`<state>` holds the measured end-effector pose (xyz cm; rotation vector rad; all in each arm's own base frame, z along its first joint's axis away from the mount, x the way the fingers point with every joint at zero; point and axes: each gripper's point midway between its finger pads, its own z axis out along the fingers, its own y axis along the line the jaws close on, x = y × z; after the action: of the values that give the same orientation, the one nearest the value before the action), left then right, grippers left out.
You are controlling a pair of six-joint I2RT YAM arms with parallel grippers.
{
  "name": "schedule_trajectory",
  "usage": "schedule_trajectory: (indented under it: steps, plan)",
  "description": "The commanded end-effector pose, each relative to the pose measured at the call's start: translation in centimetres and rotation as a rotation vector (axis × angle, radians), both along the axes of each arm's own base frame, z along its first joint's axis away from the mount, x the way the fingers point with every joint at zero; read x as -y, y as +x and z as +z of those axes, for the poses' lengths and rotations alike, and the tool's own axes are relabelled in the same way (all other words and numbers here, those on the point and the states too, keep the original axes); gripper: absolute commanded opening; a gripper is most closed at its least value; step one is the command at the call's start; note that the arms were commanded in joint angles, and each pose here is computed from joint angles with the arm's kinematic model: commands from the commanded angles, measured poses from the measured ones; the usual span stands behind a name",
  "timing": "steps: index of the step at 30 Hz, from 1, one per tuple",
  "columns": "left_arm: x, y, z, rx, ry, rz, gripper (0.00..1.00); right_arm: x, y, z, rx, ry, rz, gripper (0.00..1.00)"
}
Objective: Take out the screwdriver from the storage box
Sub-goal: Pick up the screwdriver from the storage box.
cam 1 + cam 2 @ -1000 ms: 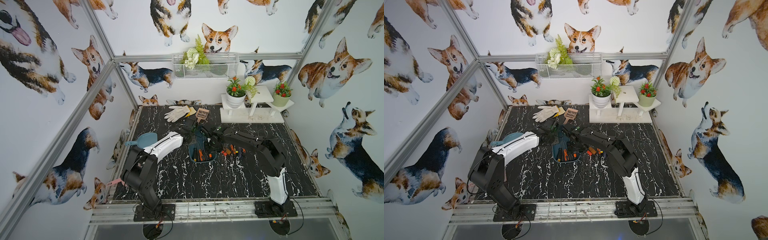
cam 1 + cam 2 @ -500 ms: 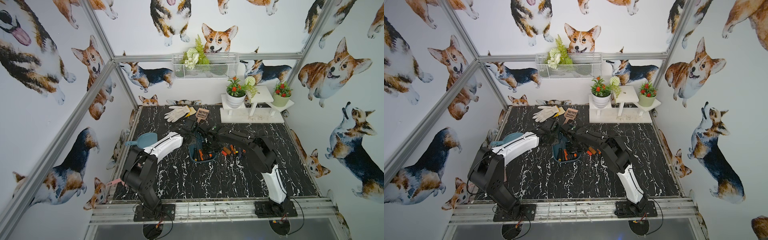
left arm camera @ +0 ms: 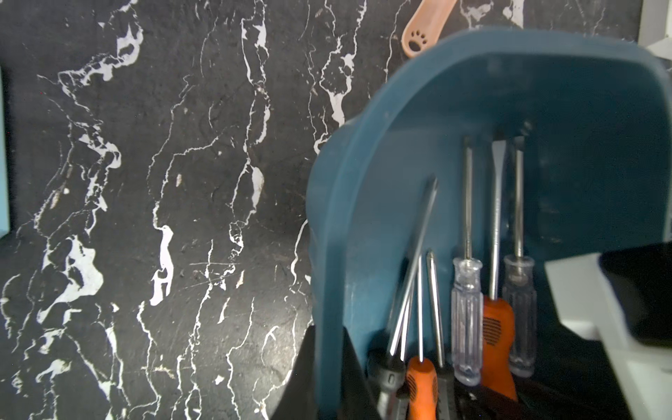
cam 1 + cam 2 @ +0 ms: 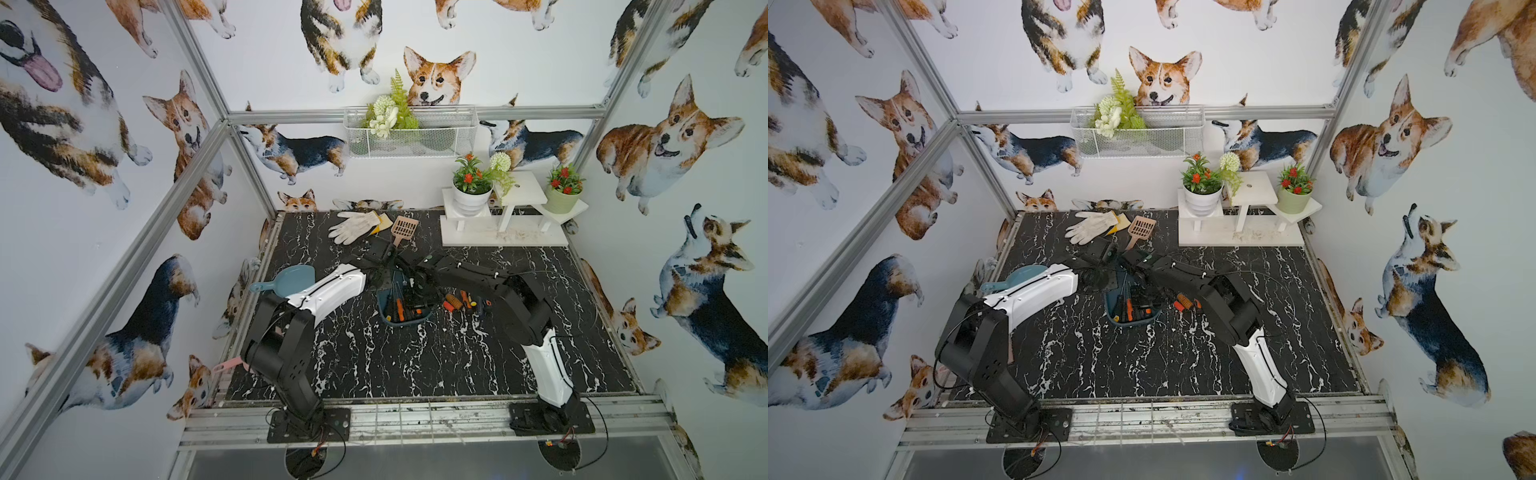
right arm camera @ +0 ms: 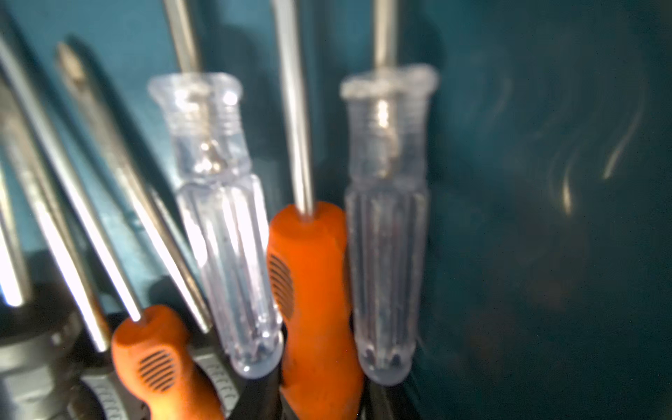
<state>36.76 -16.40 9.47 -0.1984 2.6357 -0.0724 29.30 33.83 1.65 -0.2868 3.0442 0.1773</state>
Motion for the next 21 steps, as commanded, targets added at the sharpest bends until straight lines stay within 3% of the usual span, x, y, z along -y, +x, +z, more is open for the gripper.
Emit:
schedule_trajectory:
  steps: [1, 10, 21]
  plan:
    - [0.1, 0.6, 1.1, 0.045, -0.004, -0.001, 0.00, 2.2, 0.0, -1.2, 0.015, -0.082, -0.050, 0.13]
    - [-0.2, 0.6, 0.9, 0.036, 0.009, 0.010, 0.00, 1.3, 1.9, 4.5, 0.154, 0.068, -0.087, 0.00]
    - [-0.3, 0.6, 0.6, 0.023, 0.016, 0.013, 0.00, 1.4, 2.7, 7.9, 0.194, 0.145, -0.095, 0.00]
